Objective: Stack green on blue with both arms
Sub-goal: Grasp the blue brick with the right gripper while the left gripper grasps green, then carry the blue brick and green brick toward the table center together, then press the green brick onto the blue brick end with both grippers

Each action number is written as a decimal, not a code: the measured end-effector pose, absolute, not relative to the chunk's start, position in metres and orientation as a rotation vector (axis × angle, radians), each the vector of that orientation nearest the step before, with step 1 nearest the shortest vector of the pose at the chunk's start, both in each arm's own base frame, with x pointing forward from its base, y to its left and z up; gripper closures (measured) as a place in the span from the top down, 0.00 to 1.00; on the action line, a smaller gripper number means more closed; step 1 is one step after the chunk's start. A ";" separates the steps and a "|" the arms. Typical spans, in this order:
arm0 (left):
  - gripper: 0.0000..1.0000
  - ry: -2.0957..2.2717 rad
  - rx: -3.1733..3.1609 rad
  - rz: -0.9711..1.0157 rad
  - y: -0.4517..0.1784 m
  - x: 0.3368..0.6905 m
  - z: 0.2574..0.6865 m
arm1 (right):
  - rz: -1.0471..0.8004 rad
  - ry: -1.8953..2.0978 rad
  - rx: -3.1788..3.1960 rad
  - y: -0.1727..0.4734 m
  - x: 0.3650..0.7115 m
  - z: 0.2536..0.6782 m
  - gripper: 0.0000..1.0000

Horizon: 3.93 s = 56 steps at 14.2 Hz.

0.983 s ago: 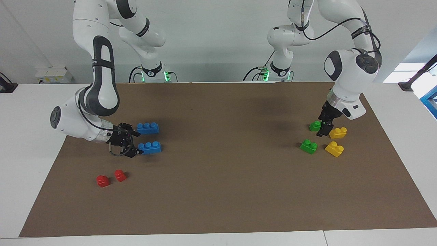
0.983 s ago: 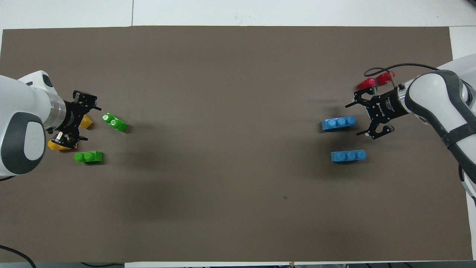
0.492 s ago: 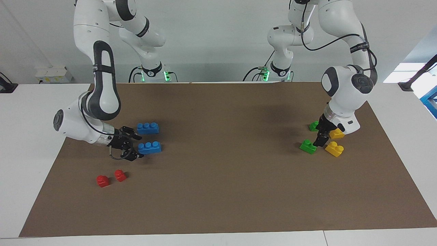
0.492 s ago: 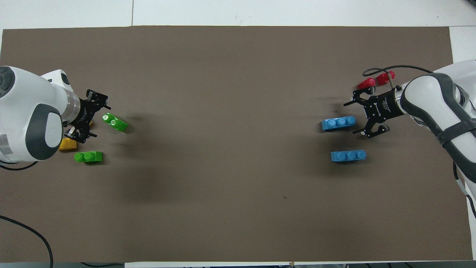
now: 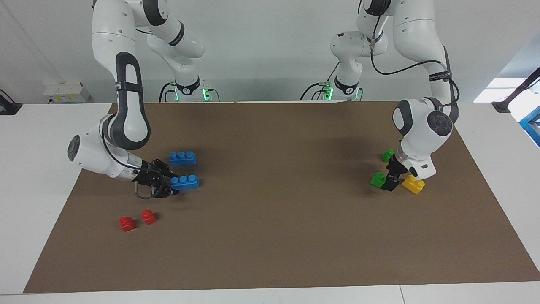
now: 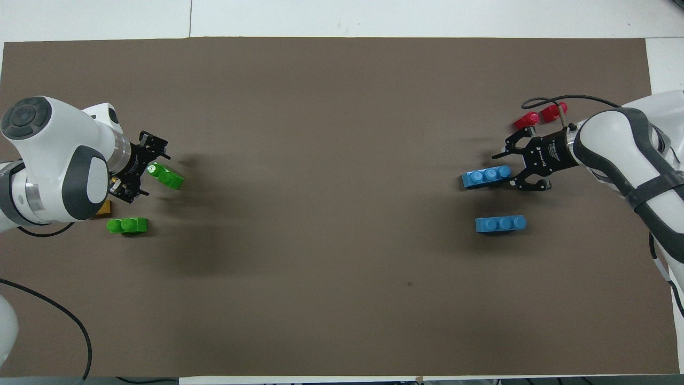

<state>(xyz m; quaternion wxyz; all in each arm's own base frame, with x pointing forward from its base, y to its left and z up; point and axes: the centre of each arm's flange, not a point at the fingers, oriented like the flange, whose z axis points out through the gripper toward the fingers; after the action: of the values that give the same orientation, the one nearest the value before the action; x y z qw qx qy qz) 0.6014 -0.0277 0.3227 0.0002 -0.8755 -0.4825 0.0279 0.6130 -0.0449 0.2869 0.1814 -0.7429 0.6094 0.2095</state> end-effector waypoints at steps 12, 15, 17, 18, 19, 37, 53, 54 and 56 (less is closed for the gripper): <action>0.91 -1.499 -2.800 0.079 -0.025 0.602 0.308 | 0.544 1.749 -2.038 0.008 0.643 0.344 0.34; 0.75 -1.483 -2.811 0.076 -0.022 0.603 0.308 | 0.581 1.753 -2.010 0.098 0.645 0.388 0.34; 0.52 -1.466 -2.821 0.074 -0.021 0.603 0.309 | 0.603 1.764 -1.998 0.151 0.639 0.396 0.34; 0.37 -1.445 -2.832 0.074 -0.020 0.603 0.309 | 0.608 1.770 -1.994 0.178 0.633 0.396 0.34; 0.34 -1.427 -2.842 0.073 -0.020 0.603 0.309 | 0.615 1.779 -1.985 0.206 0.626 0.393 0.34; 0.34 -2.048 -2.526 0.079 -0.208 0.587 0.456 | 0.482 1.982 -1.799 0.290 0.564 0.301 0.34; 0.34 -2.281 -2.256 0.028 -0.366 0.506 0.396 | 0.445 1.870 -1.930 0.305 0.542 0.290 0.34; 0.34 -2.282 -2.252 0.027 -0.365 0.507 0.394 | 0.445 1.870 -1.930 0.305 0.542 0.290 0.34; 0.34 -2.302 -2.256 0.020 -0.364 0.511 0.395 | 0.445 1.871 -1.930 0.305 0.542 0.290 0.34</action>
<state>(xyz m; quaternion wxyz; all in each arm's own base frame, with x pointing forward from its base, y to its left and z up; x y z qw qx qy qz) 0.5106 -0.3636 0.3950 -0.0408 -0.6993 -0.7136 0.0061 0.5421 0.3052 0.2899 0.2073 -0.6930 0.6718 0.1598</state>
